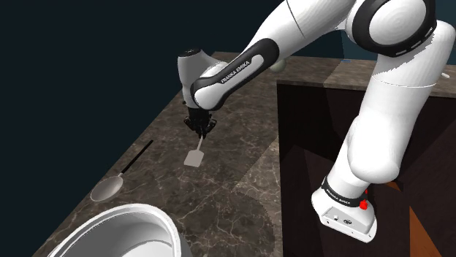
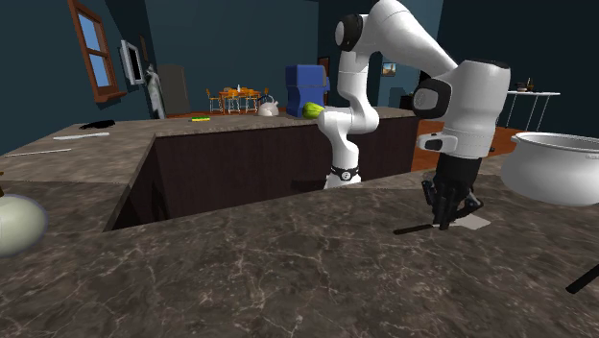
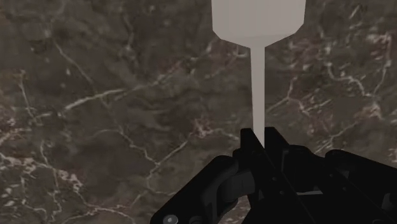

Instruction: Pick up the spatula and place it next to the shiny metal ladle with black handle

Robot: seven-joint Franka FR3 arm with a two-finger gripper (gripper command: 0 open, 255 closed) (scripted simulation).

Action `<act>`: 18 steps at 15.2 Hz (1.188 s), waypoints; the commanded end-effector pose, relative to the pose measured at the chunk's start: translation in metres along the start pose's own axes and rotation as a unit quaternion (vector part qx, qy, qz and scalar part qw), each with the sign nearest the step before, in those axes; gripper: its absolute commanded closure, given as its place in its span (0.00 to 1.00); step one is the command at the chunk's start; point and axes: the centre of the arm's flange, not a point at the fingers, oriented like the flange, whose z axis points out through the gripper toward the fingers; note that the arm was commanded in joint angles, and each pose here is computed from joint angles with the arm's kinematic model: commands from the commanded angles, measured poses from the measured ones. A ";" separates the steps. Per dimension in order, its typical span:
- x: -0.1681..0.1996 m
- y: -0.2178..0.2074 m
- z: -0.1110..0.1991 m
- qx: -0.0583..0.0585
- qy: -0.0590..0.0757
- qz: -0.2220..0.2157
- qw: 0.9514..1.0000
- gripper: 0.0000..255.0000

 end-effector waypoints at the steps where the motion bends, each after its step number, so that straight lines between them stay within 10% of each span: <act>1: 0.000 0.000 0.000 0.000 0.000 0.000 1.000 1.00; 3: 0.000 0.000 0.000 0.000 0.000 0.000 1.000 1.00; 4: 0.000 0.000 0.000 0.000 0.000 0.000 1.000 0.00; 18: 0.000 0.000 -0.050 0.000 0.000 0.000 1.000 0.00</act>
